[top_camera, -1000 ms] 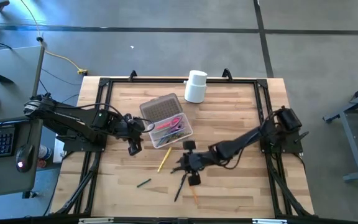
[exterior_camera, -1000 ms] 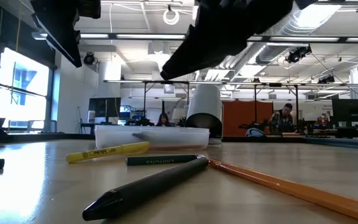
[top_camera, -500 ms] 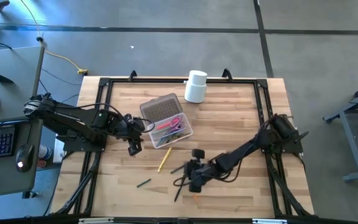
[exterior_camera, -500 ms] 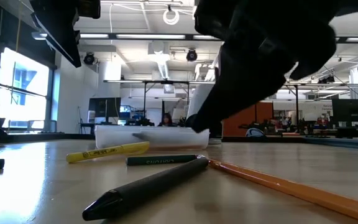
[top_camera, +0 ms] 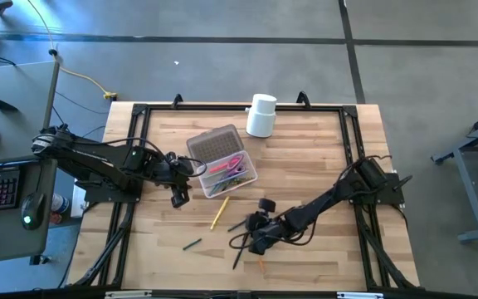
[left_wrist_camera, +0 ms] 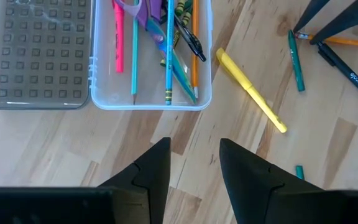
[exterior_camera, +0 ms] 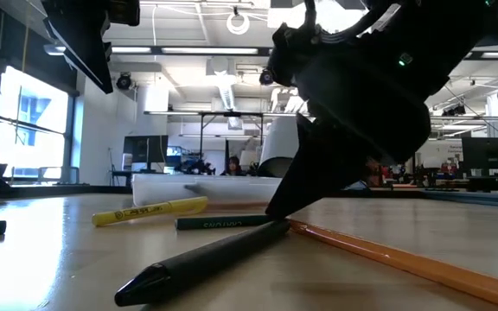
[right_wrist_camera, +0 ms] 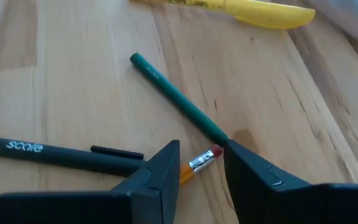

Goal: Pick & place school supplies into a supply box
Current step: Put the yellow pencil into the black supply box

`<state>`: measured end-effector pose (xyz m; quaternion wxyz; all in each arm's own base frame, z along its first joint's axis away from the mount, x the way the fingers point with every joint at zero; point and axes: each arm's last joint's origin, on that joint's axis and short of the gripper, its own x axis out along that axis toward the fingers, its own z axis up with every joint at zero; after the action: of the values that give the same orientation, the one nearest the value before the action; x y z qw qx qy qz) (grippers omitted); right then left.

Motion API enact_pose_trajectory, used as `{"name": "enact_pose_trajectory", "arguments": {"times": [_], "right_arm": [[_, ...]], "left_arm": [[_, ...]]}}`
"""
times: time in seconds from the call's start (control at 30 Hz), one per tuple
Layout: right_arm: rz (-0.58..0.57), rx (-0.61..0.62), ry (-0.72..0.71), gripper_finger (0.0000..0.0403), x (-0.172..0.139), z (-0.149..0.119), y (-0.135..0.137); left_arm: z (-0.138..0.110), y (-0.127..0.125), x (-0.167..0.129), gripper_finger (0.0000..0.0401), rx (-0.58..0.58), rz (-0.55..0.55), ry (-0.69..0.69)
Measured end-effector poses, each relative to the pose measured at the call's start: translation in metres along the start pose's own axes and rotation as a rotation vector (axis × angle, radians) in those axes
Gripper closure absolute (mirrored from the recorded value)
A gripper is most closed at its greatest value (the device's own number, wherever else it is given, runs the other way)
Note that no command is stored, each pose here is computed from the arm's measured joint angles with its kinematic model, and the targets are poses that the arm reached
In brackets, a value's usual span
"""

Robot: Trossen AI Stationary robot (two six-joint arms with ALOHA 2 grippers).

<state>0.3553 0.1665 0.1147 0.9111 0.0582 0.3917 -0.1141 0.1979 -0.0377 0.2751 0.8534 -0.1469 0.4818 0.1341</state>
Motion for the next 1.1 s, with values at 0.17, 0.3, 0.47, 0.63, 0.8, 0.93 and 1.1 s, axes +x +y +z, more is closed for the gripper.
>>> {"name": "enact_pose_trajectory", "arguments": {"times": [0.17, 0.3, 0.47, 0.63, 0.8, 0.93, 1.1], "right_arm": [[-0.017, 0.04, 0.024, 0.0295, 0.0, -0.003, -0.001], [-0.05, 0.08, 0.056, 0.0295, -0.001, -0.006, -0.004], [-0.053, 0.071, 0.067, 0.0295, -0.001, -0.007, -0.005], [-0.062, 0.047, 0.087, 0.0301, -0.001, -0.008, -0.006], [-0.054, 0.094, 0.116, 0.0348, 0.0, -0.01, -0.006], [-0.07, 0.097, 0.134, 0.0394, 0.005, -0.016, -0.007], [-0.084, 0.09, 0.114, 0.0389, 0.006, -0.016, -0.007]], "left_arm": [[0.0, 0.0, 0.0, 0.0229, 0.0, 0.0, 0.0], [0.0, 0.0, 0.0, 0.0229, 0.0, 0.0, 0.0], [0.0, 0.0, 0.0, 0.0229, 0.0, 0.0, 0.0], [0.0, 0.0, 0.0, 0.0229, 0.0, 0.0, 0.001], [0.0, 0.0, 0.0, 0.0229, 0.0, -0.001, 0.001], [0.0, 0.0, 0.0, 0.0229, 0.0, -0.001, 0.001], [0.0, 0.0, 0.0, 0.0229, 0.0, -0.001, 0.001]]}}
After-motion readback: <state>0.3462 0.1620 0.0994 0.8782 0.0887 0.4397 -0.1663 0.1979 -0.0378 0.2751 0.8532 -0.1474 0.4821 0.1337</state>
